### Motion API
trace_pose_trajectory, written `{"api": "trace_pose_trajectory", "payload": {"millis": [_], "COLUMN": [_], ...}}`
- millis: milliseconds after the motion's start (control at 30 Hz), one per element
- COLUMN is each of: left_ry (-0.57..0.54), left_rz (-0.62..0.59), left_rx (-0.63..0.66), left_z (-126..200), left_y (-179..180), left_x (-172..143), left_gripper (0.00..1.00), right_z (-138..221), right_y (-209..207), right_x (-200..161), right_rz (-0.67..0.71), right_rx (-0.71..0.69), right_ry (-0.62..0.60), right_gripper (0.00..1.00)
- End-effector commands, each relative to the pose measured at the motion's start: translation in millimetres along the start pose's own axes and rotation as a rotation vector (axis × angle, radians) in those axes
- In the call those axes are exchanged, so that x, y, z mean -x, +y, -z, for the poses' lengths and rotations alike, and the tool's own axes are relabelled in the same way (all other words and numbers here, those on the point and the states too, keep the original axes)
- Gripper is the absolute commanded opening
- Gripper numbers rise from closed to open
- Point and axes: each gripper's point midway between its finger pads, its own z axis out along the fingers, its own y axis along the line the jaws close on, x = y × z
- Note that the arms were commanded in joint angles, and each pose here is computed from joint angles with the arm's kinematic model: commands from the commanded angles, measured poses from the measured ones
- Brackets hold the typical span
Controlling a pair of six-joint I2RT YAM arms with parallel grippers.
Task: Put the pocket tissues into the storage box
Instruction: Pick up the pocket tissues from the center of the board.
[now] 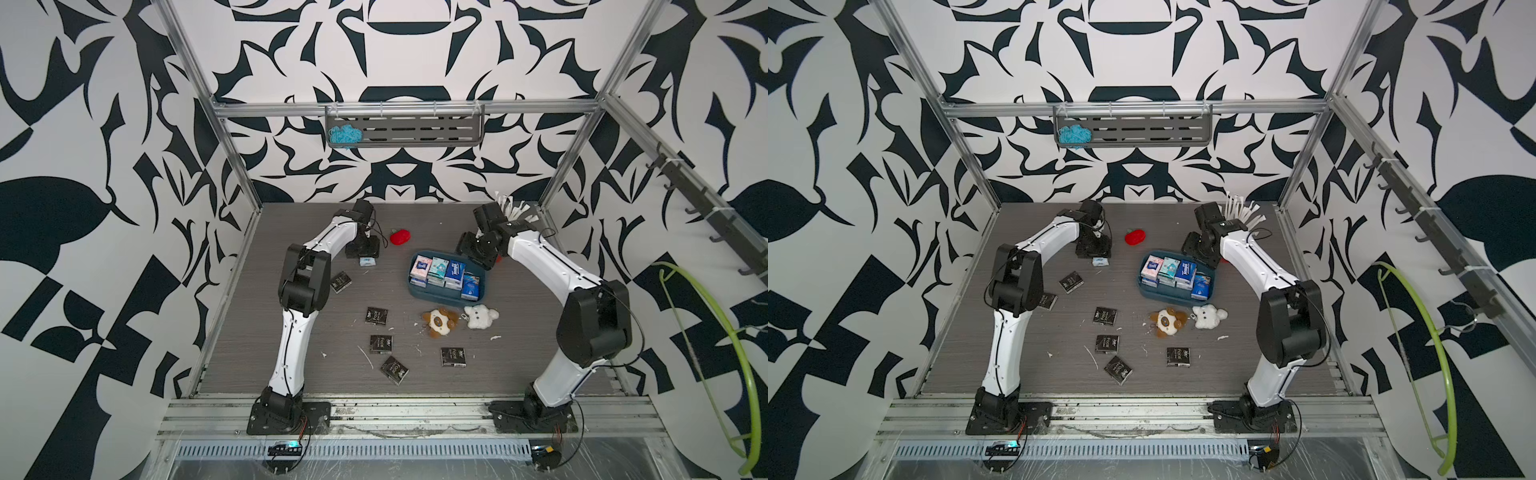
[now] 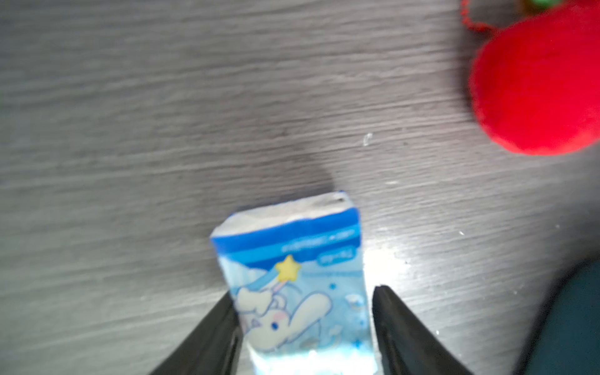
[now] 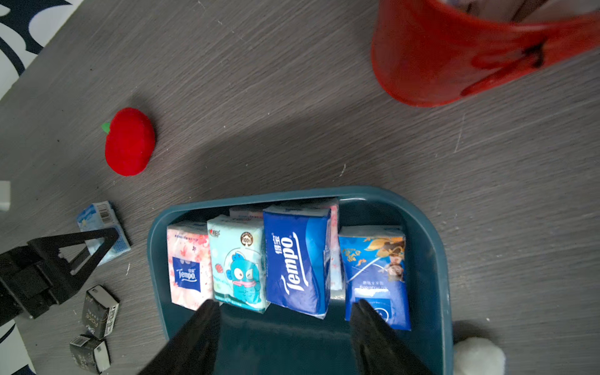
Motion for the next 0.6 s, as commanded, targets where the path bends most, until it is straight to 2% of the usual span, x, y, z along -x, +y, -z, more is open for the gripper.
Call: {"api": "trace_pose_trajectory", "payload": {"millis": [0,100,333,567], "left_ry": [0.003,0.0,-0.036,-0.089], "left_rz": [-0.016,-0.01,0.031,0.084], "left_rx": [0.028,0.026,0.009,-0.03], "left_z": [13.9,15.8,44.8,89.4], "left_y": [6.7,5.7,-1.6,-31.7], "left_x": [-1.1,-0.7,-1.1,-14.9], "left_gripper": [0.51,0.41,0.41,0.42], "right_z": [12.5,16.3,26.2,31.7], "right_y": [-2.0,-4.5,-12.4,-24.4], "right_x": [-1.9,-5.1,-12.0,-16.1], "right_rz": [0.001,0.001,0.009,0.008], "right_rx": [0.0,0.003,0.004,0.001], "right_ry": [-0.024,-0.027,-0.041,-0.044], "right_gripper": [0.68,0.68,0.68,0.68]}}
